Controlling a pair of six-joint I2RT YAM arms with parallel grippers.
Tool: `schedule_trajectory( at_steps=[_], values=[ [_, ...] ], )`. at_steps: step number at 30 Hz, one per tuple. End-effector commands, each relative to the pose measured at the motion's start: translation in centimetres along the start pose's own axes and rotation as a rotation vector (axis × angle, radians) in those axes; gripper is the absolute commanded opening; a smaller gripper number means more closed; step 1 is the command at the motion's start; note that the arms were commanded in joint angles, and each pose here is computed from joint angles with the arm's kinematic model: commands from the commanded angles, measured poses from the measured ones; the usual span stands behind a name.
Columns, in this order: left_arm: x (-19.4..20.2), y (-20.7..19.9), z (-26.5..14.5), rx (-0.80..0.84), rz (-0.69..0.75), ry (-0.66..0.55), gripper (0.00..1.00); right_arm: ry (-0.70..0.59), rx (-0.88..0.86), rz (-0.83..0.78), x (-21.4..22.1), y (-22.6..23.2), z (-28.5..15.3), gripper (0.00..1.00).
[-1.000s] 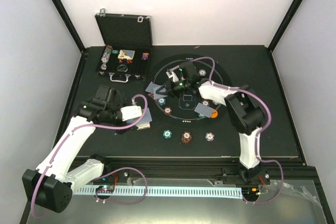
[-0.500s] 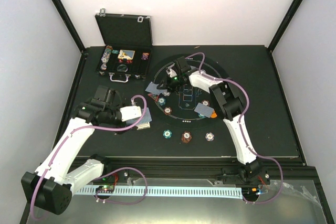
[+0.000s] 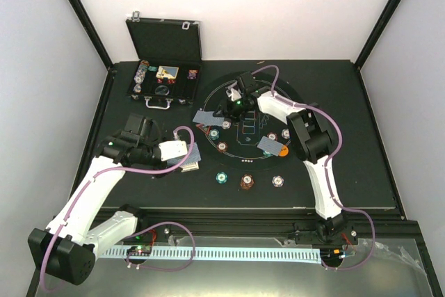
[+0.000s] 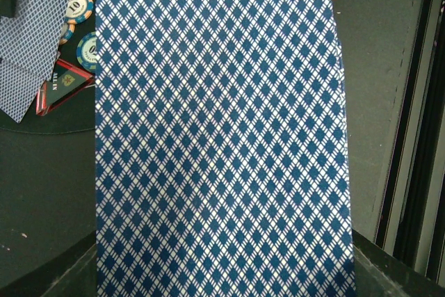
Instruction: Distribute texas hold em gaming equipment
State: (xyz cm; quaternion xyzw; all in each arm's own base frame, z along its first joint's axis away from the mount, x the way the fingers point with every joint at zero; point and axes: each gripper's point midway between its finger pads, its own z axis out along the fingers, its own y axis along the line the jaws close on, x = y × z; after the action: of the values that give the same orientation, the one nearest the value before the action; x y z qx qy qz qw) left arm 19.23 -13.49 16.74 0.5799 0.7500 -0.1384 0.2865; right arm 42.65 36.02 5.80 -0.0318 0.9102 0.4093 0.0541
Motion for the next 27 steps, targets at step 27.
schedule_trajectory(
  at_steps=[27],
  values=[
    [-0.8,0.1,-0.6,-0.004,0.014,-0.028,0.02,0.007,0.068,-0.077,-2.2,2.2,0.7,0.58]
  ],
)
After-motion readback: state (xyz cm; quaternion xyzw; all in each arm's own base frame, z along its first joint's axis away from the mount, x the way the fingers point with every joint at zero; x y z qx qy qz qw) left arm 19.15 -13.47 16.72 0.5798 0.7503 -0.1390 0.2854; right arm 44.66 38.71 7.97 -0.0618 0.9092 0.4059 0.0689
